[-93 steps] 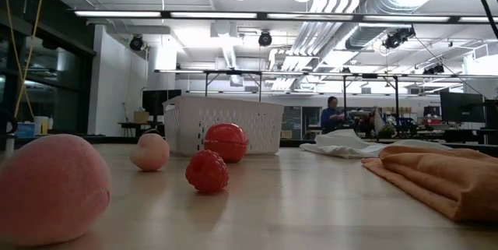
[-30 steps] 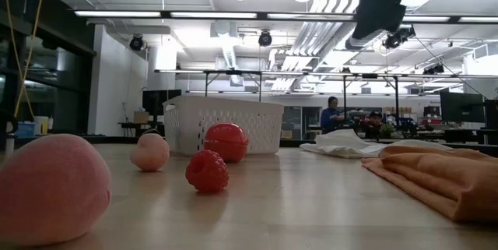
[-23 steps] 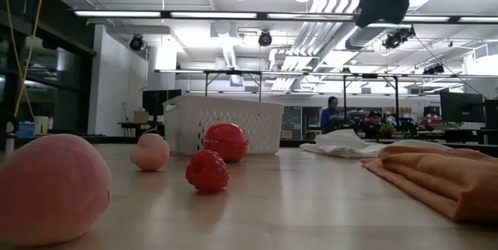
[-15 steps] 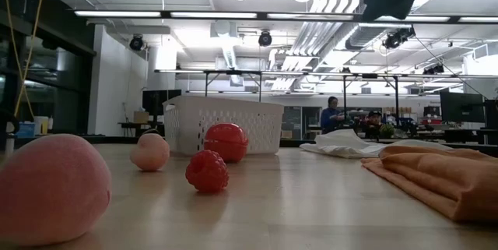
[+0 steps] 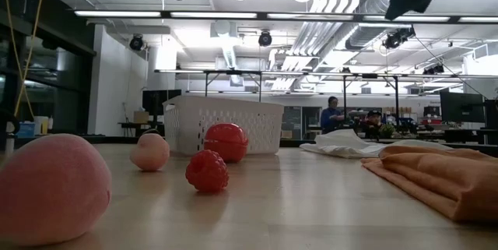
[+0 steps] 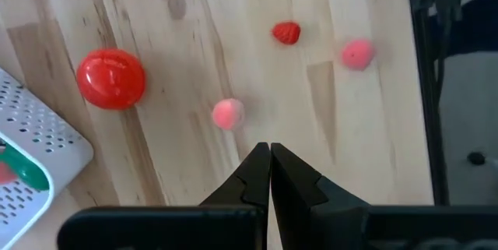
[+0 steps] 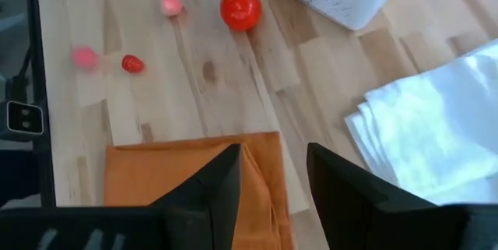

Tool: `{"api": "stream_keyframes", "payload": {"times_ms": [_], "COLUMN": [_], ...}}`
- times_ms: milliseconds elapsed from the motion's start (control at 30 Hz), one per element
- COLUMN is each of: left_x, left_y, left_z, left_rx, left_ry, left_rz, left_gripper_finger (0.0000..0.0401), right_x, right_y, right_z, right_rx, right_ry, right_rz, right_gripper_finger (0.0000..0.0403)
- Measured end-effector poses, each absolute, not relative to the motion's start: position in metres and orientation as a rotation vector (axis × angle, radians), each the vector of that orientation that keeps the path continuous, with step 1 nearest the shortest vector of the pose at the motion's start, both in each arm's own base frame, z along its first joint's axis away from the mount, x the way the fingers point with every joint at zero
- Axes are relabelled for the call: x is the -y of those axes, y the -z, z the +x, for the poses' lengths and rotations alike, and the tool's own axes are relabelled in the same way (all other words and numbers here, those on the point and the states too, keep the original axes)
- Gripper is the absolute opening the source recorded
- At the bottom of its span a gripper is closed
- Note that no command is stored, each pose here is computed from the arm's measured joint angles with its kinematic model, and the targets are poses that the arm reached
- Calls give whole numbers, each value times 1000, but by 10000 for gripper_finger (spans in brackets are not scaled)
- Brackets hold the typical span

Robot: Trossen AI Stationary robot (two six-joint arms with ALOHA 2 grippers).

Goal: Pick and placing Produce into tupperware
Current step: Put the top apricot in the basket

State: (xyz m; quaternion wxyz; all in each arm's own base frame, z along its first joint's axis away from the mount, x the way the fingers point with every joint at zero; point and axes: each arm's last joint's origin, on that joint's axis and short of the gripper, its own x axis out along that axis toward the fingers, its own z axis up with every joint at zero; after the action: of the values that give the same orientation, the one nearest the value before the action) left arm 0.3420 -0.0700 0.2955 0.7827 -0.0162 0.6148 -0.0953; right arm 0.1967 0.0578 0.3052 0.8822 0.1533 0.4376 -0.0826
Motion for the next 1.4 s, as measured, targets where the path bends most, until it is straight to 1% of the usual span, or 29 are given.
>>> {"api": "stream_keyframes", "payload": {"times_ms": [100,167,233,400,467,533,633,767,1000,1233,1400], "left_x": [70,70,69,68,67,67,67,68,71,71,71], "left_y": [-297,-297,-297,-296,-296,-296,-296,-290,-277,-271,-271], "left_z": [343,343,343,343,343,343,344,349,360,360,359], "left_rx": [-1311,-1307,-1307,-1310,-1307,-1305,-1299,-1299,-1306,-1344,-1350], "left_ry": [216,215,207,158,144,128,128,133,159,171,179], "left_rz": [-25,-26,-20,11,23,34,37,40,66,81,74], "left_gripper_finger": [4,14,37,119,146,166,183,186,163,146,143], "right_x": [-57,-56,-54,-51,-51,-51,-52,-55,-59,-75,-83], "right_y": [-310,-314,-317,-323,-325,-325,-327,-327,-328,-336,-336], "right_z": [187,181,174,160,156,152,149,148,145,147,145], "right_rx": [-893,-868,-852,-813,-808,-804,-793,-783,-770,-688,-703], "right_ry": [199,213,234,267,271,276,274,272,261,118,1], "right_rz": [317,318,320,334,340,342,337,329,336,313,200], "right_gripper_finger": [138,138,138,138,138,138,138,138,138,138,138]}}
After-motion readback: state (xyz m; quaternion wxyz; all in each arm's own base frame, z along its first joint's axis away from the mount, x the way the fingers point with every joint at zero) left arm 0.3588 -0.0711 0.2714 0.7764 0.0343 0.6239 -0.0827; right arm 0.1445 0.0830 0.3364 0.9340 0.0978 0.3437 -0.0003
